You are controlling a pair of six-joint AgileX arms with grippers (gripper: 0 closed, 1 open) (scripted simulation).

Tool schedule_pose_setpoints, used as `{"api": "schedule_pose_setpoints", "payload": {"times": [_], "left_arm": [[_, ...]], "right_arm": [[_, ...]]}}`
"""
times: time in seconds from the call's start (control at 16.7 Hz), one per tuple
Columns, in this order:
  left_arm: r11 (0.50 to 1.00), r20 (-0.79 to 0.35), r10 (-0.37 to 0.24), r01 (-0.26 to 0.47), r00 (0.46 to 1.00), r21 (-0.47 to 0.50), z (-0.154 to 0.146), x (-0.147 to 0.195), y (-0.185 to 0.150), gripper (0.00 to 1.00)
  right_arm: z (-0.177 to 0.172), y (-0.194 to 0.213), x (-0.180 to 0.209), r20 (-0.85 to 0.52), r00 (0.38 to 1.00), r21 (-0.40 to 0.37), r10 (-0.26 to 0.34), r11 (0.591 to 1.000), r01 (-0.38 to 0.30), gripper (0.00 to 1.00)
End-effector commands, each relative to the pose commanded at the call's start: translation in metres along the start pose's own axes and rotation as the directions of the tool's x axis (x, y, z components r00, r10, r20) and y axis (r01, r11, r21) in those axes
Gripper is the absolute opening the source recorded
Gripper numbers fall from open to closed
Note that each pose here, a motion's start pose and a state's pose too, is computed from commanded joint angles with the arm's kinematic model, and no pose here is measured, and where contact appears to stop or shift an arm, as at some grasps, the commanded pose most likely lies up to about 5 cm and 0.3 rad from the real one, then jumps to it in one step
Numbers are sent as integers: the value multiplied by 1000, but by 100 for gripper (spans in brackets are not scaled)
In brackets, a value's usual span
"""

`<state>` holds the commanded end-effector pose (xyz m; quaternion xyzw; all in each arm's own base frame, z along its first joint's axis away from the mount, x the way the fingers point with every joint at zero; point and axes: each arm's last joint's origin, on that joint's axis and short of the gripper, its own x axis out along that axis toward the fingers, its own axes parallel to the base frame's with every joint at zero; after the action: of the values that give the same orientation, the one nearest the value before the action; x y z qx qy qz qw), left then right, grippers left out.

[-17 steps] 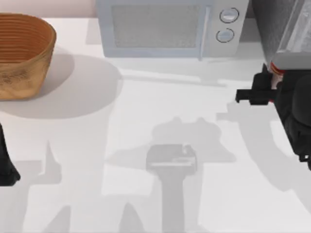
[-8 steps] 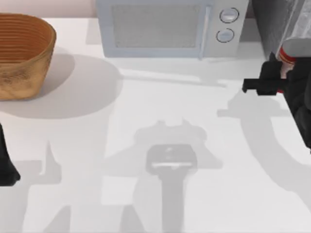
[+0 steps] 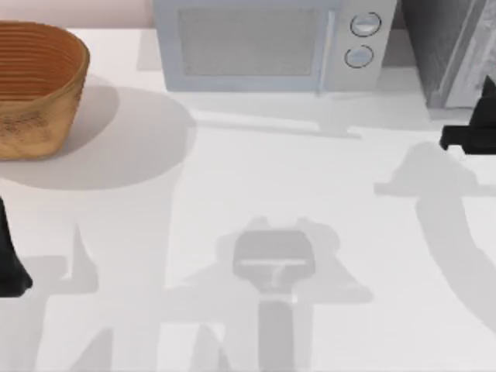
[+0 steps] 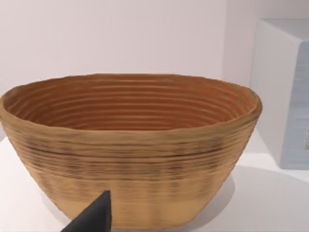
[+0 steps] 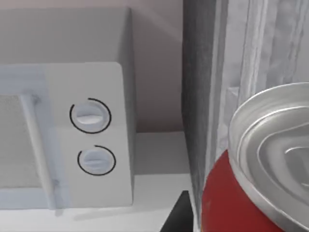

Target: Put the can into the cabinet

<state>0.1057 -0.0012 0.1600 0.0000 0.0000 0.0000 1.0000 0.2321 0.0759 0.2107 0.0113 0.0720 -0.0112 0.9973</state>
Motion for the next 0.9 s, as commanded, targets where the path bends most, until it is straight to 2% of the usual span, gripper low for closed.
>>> {"api": "schedule_pose_setpoints", "payload": {"times": [0.36, 0.6, 0.9], "left_arm": [[1000, 0, 0, 0, 1000, 0, 0, 0, 0, 100], [1000, 0, 0, 0, 1000, 0, 0, 0, 0, 100], [1000, 0, 0, 0, 1000, 0, 0, 0, 0, 100]], "right_arm": [[-3, -47, -63, 66, 998, 6, 11, 1000, -12, 0], [-26, -67, -96, 107, 994, -2, 19, 1000, -19, 0], [-57, -79, -114, 138, 990, -18, 24, 1000, -21, 0]]}}
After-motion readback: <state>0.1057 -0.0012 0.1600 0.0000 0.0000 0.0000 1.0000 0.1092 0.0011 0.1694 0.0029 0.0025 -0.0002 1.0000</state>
